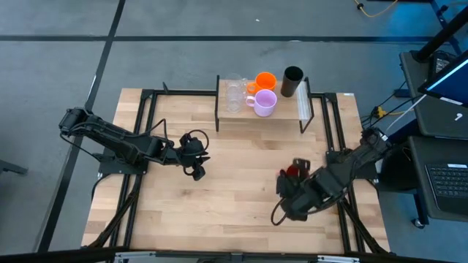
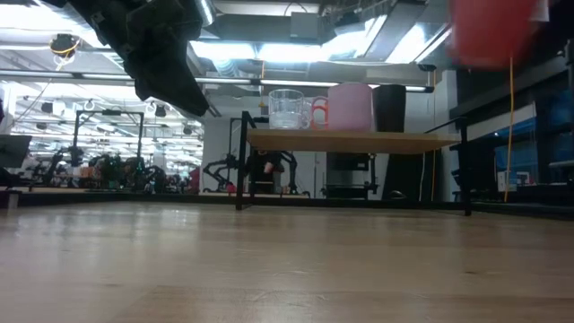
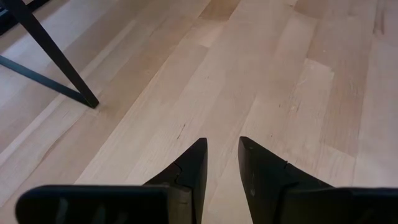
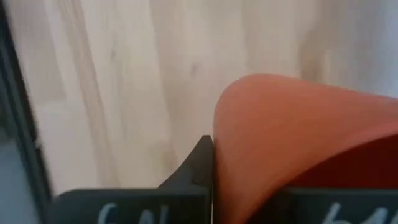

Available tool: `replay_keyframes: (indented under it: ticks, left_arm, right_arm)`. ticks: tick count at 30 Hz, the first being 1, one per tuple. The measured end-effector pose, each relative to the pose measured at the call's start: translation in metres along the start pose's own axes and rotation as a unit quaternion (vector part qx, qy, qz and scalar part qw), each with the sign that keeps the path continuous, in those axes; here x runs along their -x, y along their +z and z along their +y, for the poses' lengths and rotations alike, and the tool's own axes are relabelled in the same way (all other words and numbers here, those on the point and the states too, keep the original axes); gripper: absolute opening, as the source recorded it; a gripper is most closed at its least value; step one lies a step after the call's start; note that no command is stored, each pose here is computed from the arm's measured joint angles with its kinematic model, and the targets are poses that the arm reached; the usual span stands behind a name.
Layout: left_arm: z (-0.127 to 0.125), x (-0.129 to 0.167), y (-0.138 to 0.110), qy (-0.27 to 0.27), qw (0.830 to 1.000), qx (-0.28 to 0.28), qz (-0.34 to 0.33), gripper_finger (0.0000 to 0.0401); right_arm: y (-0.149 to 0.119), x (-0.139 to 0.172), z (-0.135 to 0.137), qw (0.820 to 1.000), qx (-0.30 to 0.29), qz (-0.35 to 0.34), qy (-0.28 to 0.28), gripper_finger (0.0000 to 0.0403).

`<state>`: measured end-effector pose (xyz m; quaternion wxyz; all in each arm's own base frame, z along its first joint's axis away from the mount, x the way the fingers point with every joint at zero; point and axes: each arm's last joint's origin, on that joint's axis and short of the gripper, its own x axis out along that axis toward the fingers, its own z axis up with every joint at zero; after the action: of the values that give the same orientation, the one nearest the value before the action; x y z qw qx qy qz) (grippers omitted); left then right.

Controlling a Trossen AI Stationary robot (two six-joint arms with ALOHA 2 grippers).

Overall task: Stack small to large cups/mugs on shelf
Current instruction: Put the orange cup on the shelf

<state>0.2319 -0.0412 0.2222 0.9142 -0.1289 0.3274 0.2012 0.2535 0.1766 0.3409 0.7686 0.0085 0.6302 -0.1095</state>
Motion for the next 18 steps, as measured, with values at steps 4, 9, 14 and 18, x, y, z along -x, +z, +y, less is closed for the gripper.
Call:
replay_keyframes:
  ticks: [4,9,14,18]
  left_arm:
    - [0.000,0.000,0.000,0.000,1.000,-0.001,0.001,0.0085]
    - [0.000,0.000,0.000,0.001,1.000,-0.001,0.001,0.0085]
    - [0.000,0.000,0.000,0.001,1.000,-0.004,0.001,0.0085]
    - [0.000,0.000,0.000,0.001,1.000,-0.020,0.001,0.0085]
  right_arm:
    - [0.013,0.029,-0.016,0.995,0.028,-0.088,-0.023,0.0008]
    - [0.032,0.052,-0.046,0.989,0.029,-0.142,-0.029,0.0008]
    - [0.049,0.071,-0.077,0.984,0.024,-0.172,-0.028,0.0008]
    - [0.056,0.084,-0.100,0.980,0.030,-0.194,-0.032,0.0008]
